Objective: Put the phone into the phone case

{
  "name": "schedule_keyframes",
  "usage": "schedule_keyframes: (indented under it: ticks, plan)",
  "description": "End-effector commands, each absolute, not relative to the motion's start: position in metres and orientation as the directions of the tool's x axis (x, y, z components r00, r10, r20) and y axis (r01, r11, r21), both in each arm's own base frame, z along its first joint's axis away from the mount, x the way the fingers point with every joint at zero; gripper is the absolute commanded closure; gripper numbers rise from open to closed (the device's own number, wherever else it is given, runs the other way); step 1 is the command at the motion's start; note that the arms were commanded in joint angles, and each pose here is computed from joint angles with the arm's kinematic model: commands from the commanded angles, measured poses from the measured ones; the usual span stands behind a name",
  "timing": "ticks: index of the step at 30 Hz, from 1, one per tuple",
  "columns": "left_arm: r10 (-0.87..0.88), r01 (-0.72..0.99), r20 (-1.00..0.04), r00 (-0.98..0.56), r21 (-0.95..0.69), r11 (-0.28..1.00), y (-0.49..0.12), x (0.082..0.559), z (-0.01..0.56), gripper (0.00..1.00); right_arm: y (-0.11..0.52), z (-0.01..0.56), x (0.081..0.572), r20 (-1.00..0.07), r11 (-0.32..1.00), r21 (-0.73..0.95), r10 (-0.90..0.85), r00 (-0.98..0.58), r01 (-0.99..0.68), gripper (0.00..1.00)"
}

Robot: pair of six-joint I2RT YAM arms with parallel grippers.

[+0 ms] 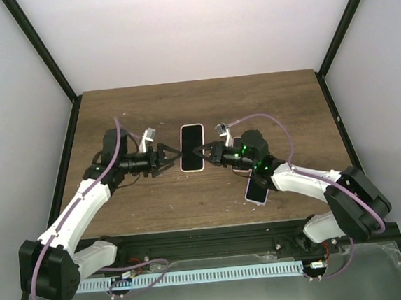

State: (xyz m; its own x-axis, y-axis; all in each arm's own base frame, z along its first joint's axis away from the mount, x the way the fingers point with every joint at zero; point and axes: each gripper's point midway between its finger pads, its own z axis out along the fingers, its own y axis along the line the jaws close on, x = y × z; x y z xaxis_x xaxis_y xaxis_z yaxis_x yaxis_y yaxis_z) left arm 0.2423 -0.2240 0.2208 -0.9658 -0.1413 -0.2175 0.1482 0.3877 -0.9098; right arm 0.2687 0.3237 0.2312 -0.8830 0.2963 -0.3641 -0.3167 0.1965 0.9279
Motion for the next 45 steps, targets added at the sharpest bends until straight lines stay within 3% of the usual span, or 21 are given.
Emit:
schedule_keyframes:
  ticks: [1,6,12,30,37,42,45]
  plan:
    - [-0.171,0.213,-0.373,-0.912,-0.787,0.579,-0.199,0.25,0.229,0.01,0.315,0.216,0.275,-0.465,0.34,0.865,0.262,-0.845,-0.37,0.89]
    - [-0.177,0.237,-0.5,-0.848,-0.656,0.716,-0.174,0.26,0.242,0.0,0.314,0.178,0.282,-0.487,0.459,0.813,0.197,-0.851,-0.359,0.89]
    - [-0.172,0.271,-0.594,-0.786,-0.581,0.768,-0.16,0.259,0.26,0.0,0.334,0.148,0.298,-0.455,0.48,0.807,0.132,-0.881,-0.345,0.89]
    - [-0.181,0.295,-0.655,-0.734,-0.547,0.783,-0.15,0.251,0.257,0.0,0.352,0.076,0.325,-0.363,0.536,0.801,0.08,-0.928,-0.267,0.84]
    - [-0.182,0.286,-0.641,-0.745,-0.554,0.782,-0.15,0.251,0.253,0.0,0.345,0.07,0.324,-0.357,0.563,0.788,0.088,-0.93,-0.249,0.69]
    - [-0.192,0.273,-0.634,-0.749,-0.56,0.782,-0.15,0.252,0.25,0.0,0.34,0.074,0.323,-0.364,0.585,0.772,0.088,-0.927,-0.248,0.5]
    - [-0.2,0.266,-0.626,-0.753,-0.568,0.779,-0.151,0.254,0.25,0.0,0.334,0.079,0.323,-0.375,0.611,0.753,0.095,-0.922,-0.244,0.32]
